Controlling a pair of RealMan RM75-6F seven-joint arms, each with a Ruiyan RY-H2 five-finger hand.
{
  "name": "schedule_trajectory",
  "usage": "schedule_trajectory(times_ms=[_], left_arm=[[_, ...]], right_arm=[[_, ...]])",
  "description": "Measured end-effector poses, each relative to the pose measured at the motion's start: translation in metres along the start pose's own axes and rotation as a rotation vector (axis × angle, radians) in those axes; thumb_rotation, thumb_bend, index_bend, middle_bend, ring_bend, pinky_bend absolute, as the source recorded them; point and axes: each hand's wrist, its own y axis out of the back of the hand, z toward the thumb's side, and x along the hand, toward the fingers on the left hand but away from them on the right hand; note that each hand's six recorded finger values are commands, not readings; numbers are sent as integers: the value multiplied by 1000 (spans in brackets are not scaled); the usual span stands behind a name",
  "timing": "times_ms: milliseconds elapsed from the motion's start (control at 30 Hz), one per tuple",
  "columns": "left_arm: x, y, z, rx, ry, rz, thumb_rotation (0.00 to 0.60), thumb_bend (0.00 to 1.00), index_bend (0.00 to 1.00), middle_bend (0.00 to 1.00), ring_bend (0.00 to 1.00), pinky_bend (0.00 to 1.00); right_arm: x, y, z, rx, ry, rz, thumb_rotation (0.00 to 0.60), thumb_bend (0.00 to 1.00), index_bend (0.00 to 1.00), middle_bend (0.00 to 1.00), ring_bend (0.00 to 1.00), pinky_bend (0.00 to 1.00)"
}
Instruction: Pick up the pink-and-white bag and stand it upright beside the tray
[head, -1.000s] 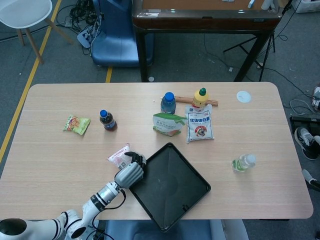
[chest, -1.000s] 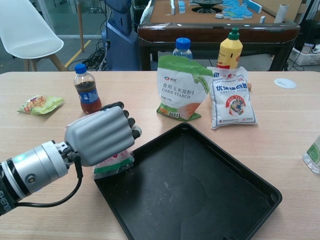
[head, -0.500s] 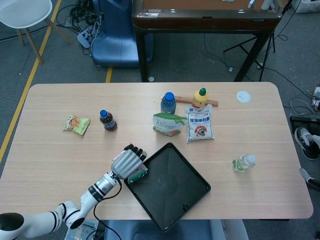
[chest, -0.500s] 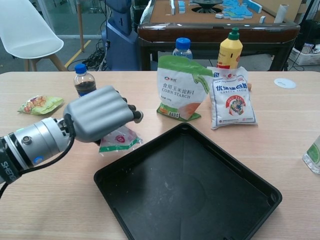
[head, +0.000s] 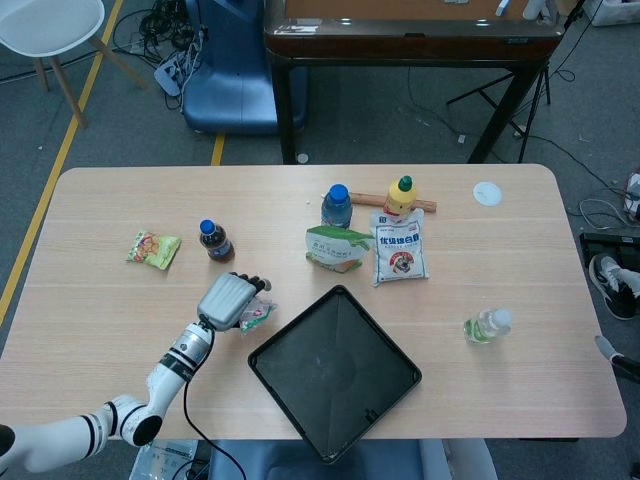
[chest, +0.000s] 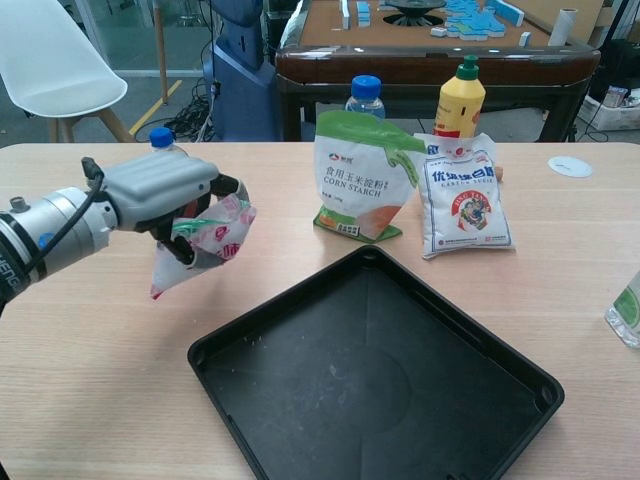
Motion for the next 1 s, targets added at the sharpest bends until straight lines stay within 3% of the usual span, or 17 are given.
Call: schedule_trajectory(times_ms=[200, 600, 800, 1000], left_arm=[[-1, -8, -12, -166, 21, -87, 600, 246, 336, 510, 484, 548], [6, -20, -19, -362, 17, -189, 600, 246, 278, 465, 425, 547], [14, -21, -19, -458, 8, -207, 600, 246, 231, 430, 392, 542], [20, -22, -15, -490, -14, -217, 600, 246, 180, 403, 360, 527]], right_arm=[[0, -1, 0, -2, 0, 1, 600, 149, 164, 207, 111, 122], [2, -2, 0, -4, -8, 4, 600, 149, 164, 207, 111, 122], [2, -1, -1, -4, -14, 3, 600, 149, 164, 207, 111, 122], [2, -2, -1, -4, -17, 5, 600, 149, 164, 207, 111, 122]])
